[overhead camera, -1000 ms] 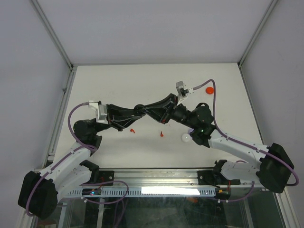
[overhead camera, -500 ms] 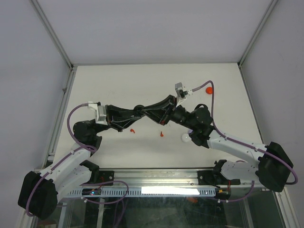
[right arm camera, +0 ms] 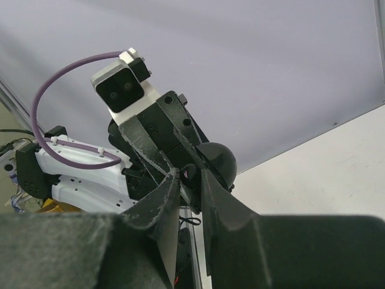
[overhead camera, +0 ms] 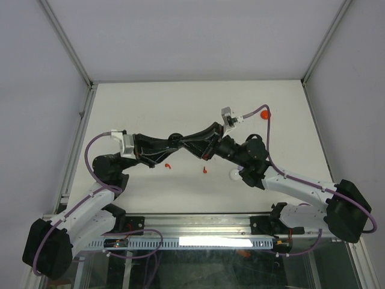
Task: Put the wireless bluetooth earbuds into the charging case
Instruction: Place the earbud in the charging case, then pick up the earbud from the center of the board.
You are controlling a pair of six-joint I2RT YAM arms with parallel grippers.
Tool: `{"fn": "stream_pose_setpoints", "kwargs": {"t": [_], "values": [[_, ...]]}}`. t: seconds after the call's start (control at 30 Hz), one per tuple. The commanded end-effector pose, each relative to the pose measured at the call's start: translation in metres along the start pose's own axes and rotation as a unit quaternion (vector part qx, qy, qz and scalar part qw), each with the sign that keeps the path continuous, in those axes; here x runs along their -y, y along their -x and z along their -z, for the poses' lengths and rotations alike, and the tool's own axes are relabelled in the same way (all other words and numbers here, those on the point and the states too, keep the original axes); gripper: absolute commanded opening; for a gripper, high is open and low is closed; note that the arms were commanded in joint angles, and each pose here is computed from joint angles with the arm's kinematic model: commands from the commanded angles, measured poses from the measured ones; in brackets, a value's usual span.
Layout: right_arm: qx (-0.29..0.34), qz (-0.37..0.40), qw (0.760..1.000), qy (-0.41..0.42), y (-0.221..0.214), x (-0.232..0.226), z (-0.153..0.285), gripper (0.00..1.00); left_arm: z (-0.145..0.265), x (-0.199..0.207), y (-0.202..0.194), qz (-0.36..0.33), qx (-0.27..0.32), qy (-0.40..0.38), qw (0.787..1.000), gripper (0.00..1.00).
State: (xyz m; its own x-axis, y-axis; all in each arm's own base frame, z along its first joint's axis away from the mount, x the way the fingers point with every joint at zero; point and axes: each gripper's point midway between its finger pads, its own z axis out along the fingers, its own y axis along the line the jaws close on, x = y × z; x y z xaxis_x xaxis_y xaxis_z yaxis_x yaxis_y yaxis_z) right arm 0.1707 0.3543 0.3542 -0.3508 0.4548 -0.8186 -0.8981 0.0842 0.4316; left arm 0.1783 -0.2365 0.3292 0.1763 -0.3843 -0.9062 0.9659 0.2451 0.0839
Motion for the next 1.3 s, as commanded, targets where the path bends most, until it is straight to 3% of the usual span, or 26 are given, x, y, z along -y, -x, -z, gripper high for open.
{"fn": "stream_pose_setpoints", "kwargs": {"t": [0.0,0.67,0.8,0.83,0.87,1.07,1.27], "values": [[0.017,0.008,1.000,-0.008,0.008,-0.002,0.000,0.22,0.000,0.000,0.023,-0.039,0.037,0.007,0.999,0.00],[0.018,0.058,0.997,-0.052,0.027,0.000,0.007,0.42,0.001,-0.008,0.022,-0.042,0.027,0.030,0.998,0.00],[-0.012,0.049,0.996,-0.071,0.026,-0.001,0.012,0.42,0.001,-0.015,0.022,-0.047,0.021,0.048,0.997,0.00],[-0.003,0.088,0.986,-0.144,0.034,0.026,0.018,0.52,0.002,-0.019,0.021,-0.048,0.018,0.058,0.997,0.00],[-0.010,0.107,0.979,-0.175,0.036,0.038,0.021,0.54,0.002,-0.022,0.022,-0.051,0.015,0.068,0.996,0.00],[-0.062,0.163,0.928,-0.331,0.038,0.102,0.052,0.60,0.010,-0.051,0.022,-0.062,-0.007,0.151,0.987,0.00],[-0.096,0.154,0.885,-0.429,0.039,0.174,0.091,0.60,0.017,-0.069,0.022,-0.069,-0.022,0.204,0.976,0.00]]}}
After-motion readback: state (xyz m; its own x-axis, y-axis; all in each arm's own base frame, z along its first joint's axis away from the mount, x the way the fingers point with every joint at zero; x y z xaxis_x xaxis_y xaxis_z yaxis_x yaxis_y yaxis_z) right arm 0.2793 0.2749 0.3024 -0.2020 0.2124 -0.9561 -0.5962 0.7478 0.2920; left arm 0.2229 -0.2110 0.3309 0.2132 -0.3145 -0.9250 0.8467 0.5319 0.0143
